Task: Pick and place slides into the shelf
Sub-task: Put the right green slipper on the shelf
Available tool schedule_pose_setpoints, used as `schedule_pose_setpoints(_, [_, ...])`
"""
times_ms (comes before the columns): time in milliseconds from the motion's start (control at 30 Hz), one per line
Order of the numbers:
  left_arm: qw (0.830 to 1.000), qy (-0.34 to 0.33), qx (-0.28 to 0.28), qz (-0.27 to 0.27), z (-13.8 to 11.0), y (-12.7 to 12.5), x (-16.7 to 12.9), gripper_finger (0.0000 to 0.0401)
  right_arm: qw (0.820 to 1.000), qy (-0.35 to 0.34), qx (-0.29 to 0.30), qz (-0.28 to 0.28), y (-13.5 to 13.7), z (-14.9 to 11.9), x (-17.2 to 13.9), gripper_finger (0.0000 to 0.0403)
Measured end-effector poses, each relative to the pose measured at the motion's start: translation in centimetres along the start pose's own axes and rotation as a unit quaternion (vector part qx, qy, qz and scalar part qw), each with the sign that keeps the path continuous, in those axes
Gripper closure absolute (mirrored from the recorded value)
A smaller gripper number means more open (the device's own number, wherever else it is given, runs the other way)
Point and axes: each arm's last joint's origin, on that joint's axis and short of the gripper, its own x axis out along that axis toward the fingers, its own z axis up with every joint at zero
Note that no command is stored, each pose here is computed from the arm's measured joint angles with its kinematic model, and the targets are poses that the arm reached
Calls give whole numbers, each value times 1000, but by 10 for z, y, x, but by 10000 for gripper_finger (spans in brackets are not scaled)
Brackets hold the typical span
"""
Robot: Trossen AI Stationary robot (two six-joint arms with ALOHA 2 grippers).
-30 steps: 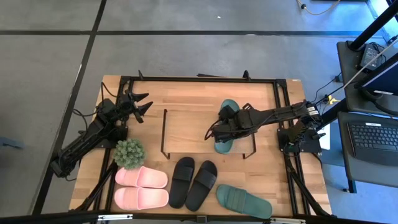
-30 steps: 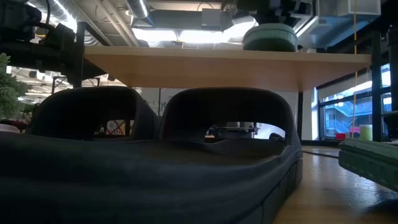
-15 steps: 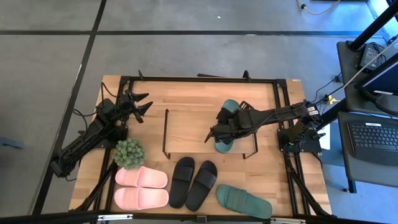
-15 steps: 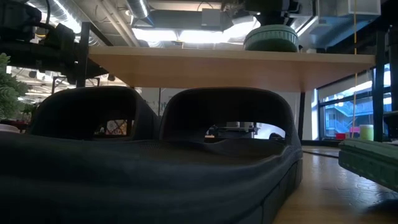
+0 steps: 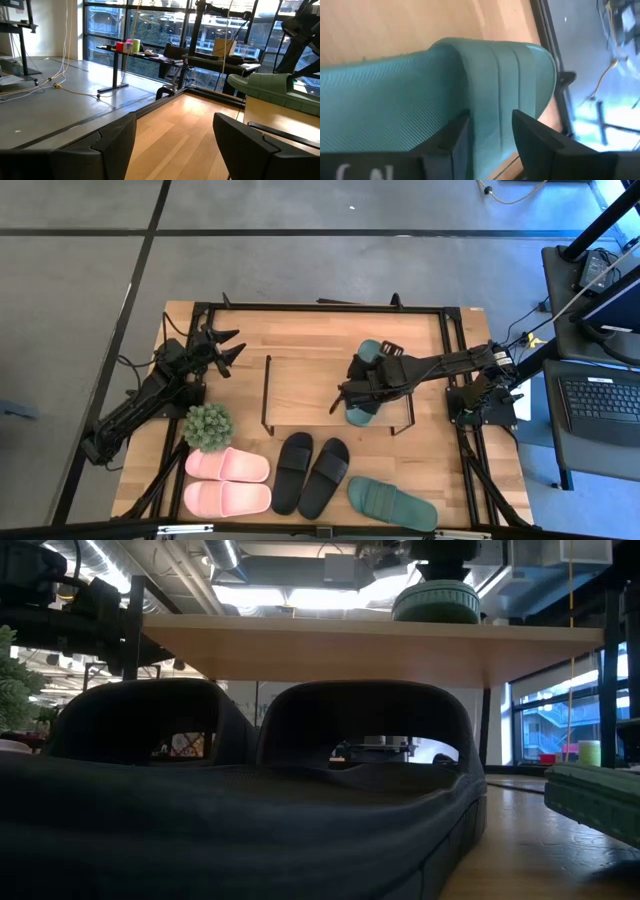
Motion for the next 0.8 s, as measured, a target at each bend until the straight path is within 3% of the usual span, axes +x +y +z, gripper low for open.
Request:
schedule_pose_setpoints(167, [1000, 0, 0, 0, 0, 0, 0, 146, 1000, 0, -30, 0, 0, 0, 0, 290])
schedule_pose_setpoints(400, [1000, 0, 0, 0, 0, 0, 0, 146, 999, -1, -47, -1, 0, 0, 0, 386])
schedule_pose_setpoints(800, [1000, 0, 0, 0, 0, 0, 0, 146, 996, -5, -91, 0, 7, -5, -5, 392])
